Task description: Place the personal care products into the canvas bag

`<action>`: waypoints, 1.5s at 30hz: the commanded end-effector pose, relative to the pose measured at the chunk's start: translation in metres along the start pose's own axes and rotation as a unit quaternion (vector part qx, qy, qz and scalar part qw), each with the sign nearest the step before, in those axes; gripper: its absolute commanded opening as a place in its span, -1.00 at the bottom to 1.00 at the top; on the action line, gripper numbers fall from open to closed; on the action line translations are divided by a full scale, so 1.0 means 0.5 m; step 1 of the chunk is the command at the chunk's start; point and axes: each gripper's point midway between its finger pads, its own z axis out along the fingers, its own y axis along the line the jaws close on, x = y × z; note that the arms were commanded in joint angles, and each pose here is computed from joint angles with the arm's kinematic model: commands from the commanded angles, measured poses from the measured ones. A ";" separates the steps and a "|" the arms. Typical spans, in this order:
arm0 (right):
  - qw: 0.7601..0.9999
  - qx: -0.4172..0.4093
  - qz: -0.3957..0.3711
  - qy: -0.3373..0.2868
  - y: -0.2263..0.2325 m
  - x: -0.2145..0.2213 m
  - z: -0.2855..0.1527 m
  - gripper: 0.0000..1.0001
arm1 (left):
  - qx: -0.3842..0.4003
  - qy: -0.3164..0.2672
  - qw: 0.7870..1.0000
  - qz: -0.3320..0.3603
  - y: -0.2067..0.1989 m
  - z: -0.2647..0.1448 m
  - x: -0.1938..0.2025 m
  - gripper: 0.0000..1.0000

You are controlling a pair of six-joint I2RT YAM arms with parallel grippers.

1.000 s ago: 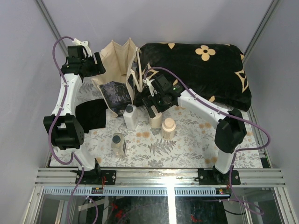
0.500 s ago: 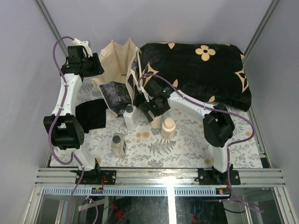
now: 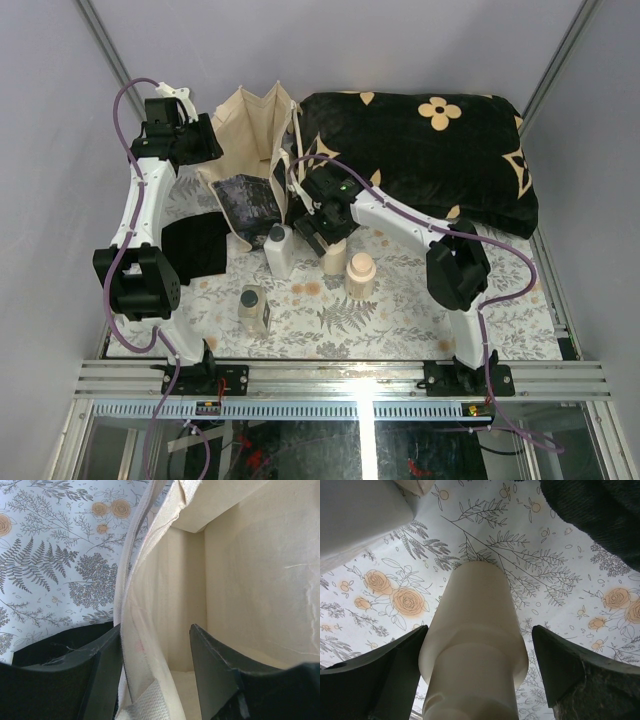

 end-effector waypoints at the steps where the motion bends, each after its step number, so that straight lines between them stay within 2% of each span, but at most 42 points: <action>1: 0.999 0.012 -0.028 0.030 -0.005 0.018 -0.017 0.80 | 0.015 -0.025 1.000 0.012 -0.016 0.000 -0.024 0.06; 6: 0.999 0.010 -0.031 0.040 -0.004 0.029 -0.013 0.78 | 0.016 -0.024 1.000 0.011 -0.017 0.000 -0.022 0.06; 10: 0.998 0.015 -0.035 0.047 -0.008 0.037 -0.009 0.65 | 0.018 -0.024 0.999 0.010 -0.019 0.000 -0.023 0.06; 15: 0.998 0.014 -0.036 0.053 -0.007 0.040 0.002 0.25 | 0.018 -0.024 1.000 0.010 -0.019 0.001 -0.023 0.06; 21: 0.997 0.026 -0.039 0.057 -0.017 0.041 -0.003 -0.63 | 0.022 -0.024 0.999 0.010 -0.026 0.000 -0.024 0.05; 25: 0.997 0.050 -0.039 0.041 -0.033 0.025 -0.029 -0.99 | 0.027 -0.022 0.999 0.010 -0.030 0.003 -0.023 -0.06; 31: 0.995 0.086 -0.021 -0.033 -0.059 -0.052 -0.133 -1.00 | 0.027 -0.021 0.999 0.012 -0.033 0.004 -0.020 -0.23; 36: 0.985 0.147 -0.003 -0.094 -0.109 -0.122 -0.263 -1.00 | 0.028 -0.023 0.999 0.015 -0.034 0.000 -0.020 -0.60; 39: 0.973 0.171 0.038 -0.152 -0.147 -0.157 -0.344 -1.00 | 0.032 -0.020 0.999 0.015 -0.036 0.001 -0.014 -0.79; 45: 0.937 0.225 0.069 -0.257 -0.207 -0.212 -0.469 -1.00 | 0.041 -0.019 0.999 0.016 -0.046 0.006 -0.011 -0.83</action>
